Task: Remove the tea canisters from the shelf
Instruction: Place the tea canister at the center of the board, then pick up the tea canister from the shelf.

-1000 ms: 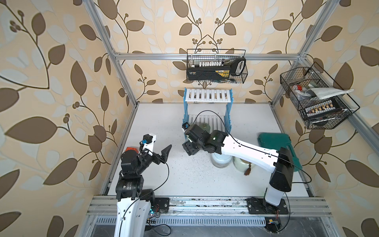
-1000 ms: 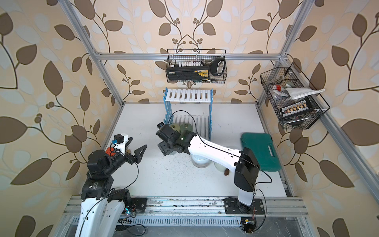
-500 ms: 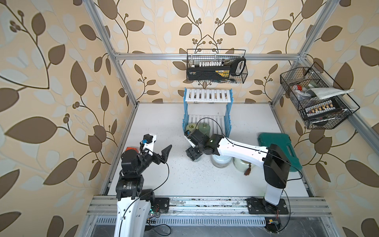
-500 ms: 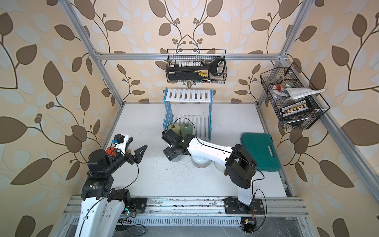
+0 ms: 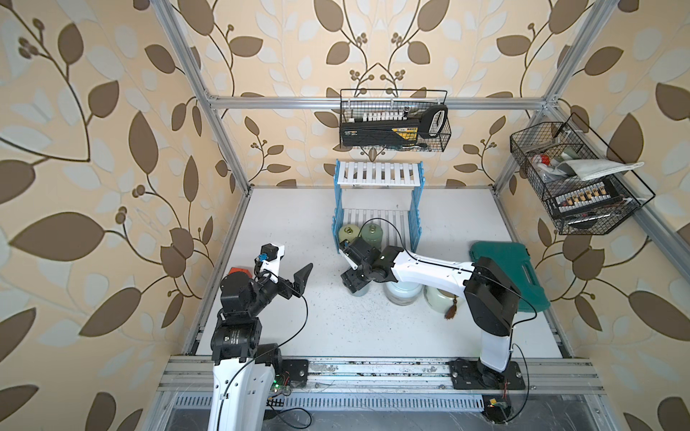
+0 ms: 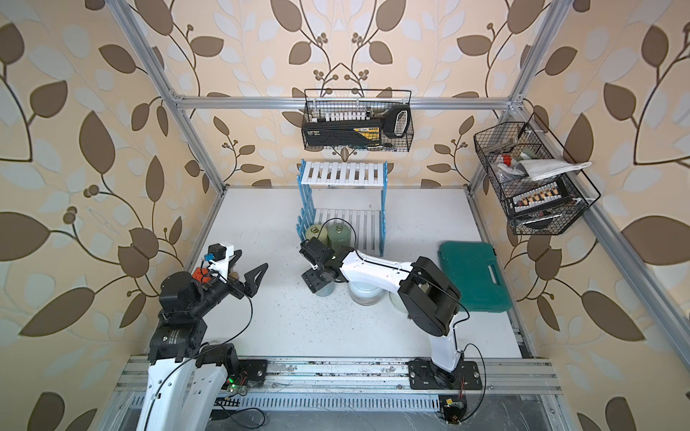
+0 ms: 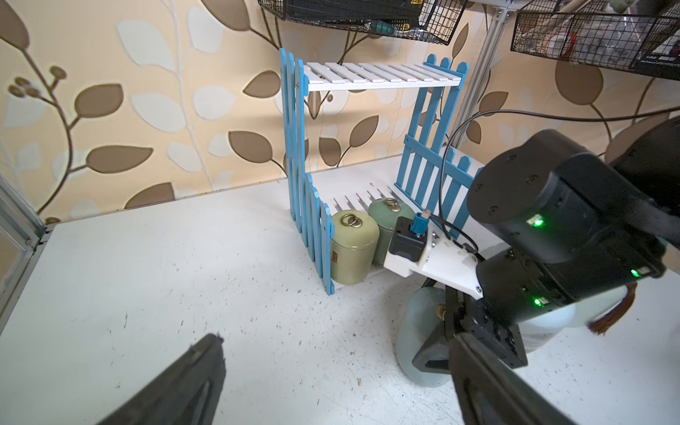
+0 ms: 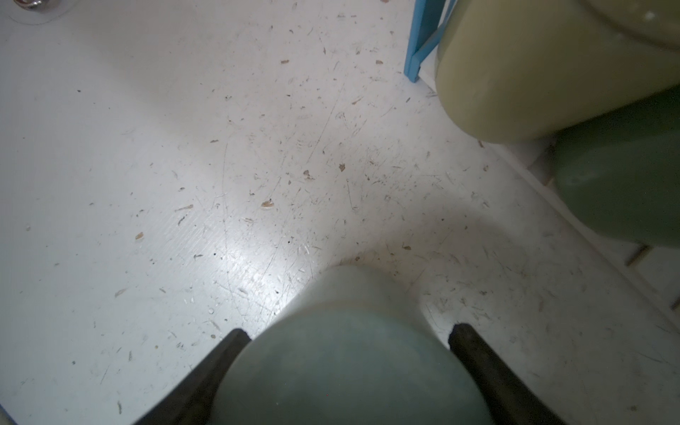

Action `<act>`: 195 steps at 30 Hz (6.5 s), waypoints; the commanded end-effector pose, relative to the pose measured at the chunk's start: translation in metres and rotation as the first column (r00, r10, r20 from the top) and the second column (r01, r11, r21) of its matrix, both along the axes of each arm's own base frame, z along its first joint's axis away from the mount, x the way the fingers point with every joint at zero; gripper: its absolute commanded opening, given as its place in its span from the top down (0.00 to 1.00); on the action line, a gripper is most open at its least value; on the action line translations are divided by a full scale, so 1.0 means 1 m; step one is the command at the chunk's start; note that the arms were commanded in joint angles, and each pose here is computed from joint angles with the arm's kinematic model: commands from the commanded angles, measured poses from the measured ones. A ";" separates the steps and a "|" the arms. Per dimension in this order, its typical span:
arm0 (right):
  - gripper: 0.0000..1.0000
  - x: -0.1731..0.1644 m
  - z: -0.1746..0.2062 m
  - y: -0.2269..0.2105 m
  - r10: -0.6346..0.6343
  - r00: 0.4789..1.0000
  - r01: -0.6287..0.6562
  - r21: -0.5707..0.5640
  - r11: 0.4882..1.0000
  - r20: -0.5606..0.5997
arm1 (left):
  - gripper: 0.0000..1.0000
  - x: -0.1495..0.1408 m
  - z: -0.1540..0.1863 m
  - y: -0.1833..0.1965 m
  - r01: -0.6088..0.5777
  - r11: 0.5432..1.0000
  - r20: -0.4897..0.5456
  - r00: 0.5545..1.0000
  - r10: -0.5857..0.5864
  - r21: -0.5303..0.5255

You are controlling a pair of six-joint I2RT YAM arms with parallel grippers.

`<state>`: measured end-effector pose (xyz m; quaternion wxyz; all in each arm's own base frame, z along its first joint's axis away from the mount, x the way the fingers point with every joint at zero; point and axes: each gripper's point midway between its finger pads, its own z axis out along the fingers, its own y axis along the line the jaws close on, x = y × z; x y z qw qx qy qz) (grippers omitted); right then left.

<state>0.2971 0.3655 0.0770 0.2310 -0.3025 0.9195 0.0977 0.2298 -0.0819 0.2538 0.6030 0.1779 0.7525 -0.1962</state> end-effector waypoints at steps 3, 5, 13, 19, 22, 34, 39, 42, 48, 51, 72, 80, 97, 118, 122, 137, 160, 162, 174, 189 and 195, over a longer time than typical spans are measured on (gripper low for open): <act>0.41 0.007 -0.001 0.004 0.006 0.999 -0.006 0.016 1.000 0.037 | 0.01 0.001 0.006 -0.002 0.016 1.000 0.038 0.999 -0.016 0.007; 0.41 0.007 -0.003 0.003 0.001 1.000 -0.002 0.015 1.000 0.028 | 0.01 -0.001 0.006 -0.002 0.024 1.000 0.024 0.999 -0.024 0.001; 0.39 0.005 -0.009 -0.002 -0.007 1.000 0.007 -0.001 1.000 0.012 | 0.01 -0.001 0.007 -0.001 0.018 1.000 0.027 0.999 -0.018 0.004; 0.32 0.005 -0.013 -0.009 -0.018 1.000 0.018 -0.026 0.999 0.023 | 0.01 -0.001 0.007 -0.003 0.023 1.000 0.035 0.999 -0.023 0.004; 0.21 0.002 -0.013 -0.011 -0.019 1.000 0.020 -0.030 0.999 0.017 | 0.01 0.001 0.007 0.001 0.000 1.000 0.034 0.999 0.000 0.014; 0.01 -0.002 0.008 -0.012 -0.009 0.998 0.010 -0.018 1.000 0.060 | 0.01 -0.001 0.007 -0.003 0.027 1.000 0.036 0.999 -0.027 0.002; 0.01 0.000 0.038 -0.015 -0.005 0.994 0.005 0.005 1.000 0.108 | 0.01 0.000 0.008 -0.002 0.013 1.000 0.048 0.999 -0.013 0.010; 0.01 -0.001 0.054 -0.020 -0.007 0.992 0.006 0.006 1.000 0.123 | 0.01 0.000 0.012 -0.003 0.013 1.000 0.024 1.000 -0.013 -0.016; 0.01 -0.003 0.086 -0.033 -0.017 0.985 0.012 0.028 1.000 0.173 | 0.01 0.004 0.018 -0.007 0.020 1.000 0.035 0.999 -0.021 0.020; 0.01 -0.003 0.102 -0.044 -0.029 0.982 0.022 0.040 0.999 0.188 | 0.01 0.005 0.028 -0.011 0.046 0.999 0.031 0.998 -0.047 0.022; 0.01 0.001 0.169 -0.182 -0.218 0.909 0.197 0.096 0.976 0.354 | 0.01 0.035 0.053 -0.062 0.426 0.881 -0.089 0.905 -0.417 0.207; 0.01 -0.008 0.182 -0.237 -0.297 0.854 0.267 0.129 0.955 0.428 | 0.01 0.054 0.049 -0.083 0.539 0.814 -0.191 0.841 -0.506 0.217; 0.01 -0.036 0.196 -0.284 -0.374 0.672 0.299 0.227 0.927 0.640 | 0.01 0.102 0.026 -0.143 0.688 0.646 -0.302 0.726 -0.618 0.331; 0.01 -0.075 0.196 -0.243 -0.242 0.655 -0.032 0.347 0.937 0.716 | 0.01 0.143 -0.059 -0.198 0.795 0.474 -0.570 0.603 -0.558 0.379; 0.01 -0.079 0.198 -0.240 -0.242 0.634 -0.069 0.366 0.928 0.734 | 0.01 0.154 -0.064 -0.207 0.804 0.481 -0.616 0.583 -0.529 0.349; 0.01 -0.082 0.196 -0.240 -0.235 0.613 -0.093 0.364 0.927 0.754 | 0.01 0.175 -0.108 -0.219 0.817 0.444 -0.684 0.562 -0.465 0.368; 0.01 -0.084 0.196 -0.243 -0.237 0.604 -0.089 0.360 0.929 0.761 | 0.01 0.176 -0.155 -0.240 0.829 0.385 -0.715 0.550 -0.432 0.405; 0.01 -0.083 0.194 -0.245 -0.239 0.605 -0.079 0.357 0.931 0.759 | 0.01 0.181 -0.156 -0.242 0.820 0.393 -0.708 0.564 -0.425 0.416; 0.01 -0.083 0.195 -0.245 -0.242 0.601 -0.082 0.360 0.929 0.762 | 0.27 0.177 -0.144 -0.251 0.819 0.412 -0.674 0.567 -0.474 0.399; 0.01 -0.082 0.193 -0.246 -0.240 0.602 -0.071 0.351 0.934 0.761 | 0.48 0.167 -0.074 -0.263 0.797 0.447 -0.558 0.604 -0.569 0.406; 0.01 -0.081 0.192 -0.248 -0.244 0.600 -0.061 0.348 0.936 0.762 | 0.48 0.158 -0.043 -0.263 0.790 0.462 -0.516 0.613 -0.598 0.403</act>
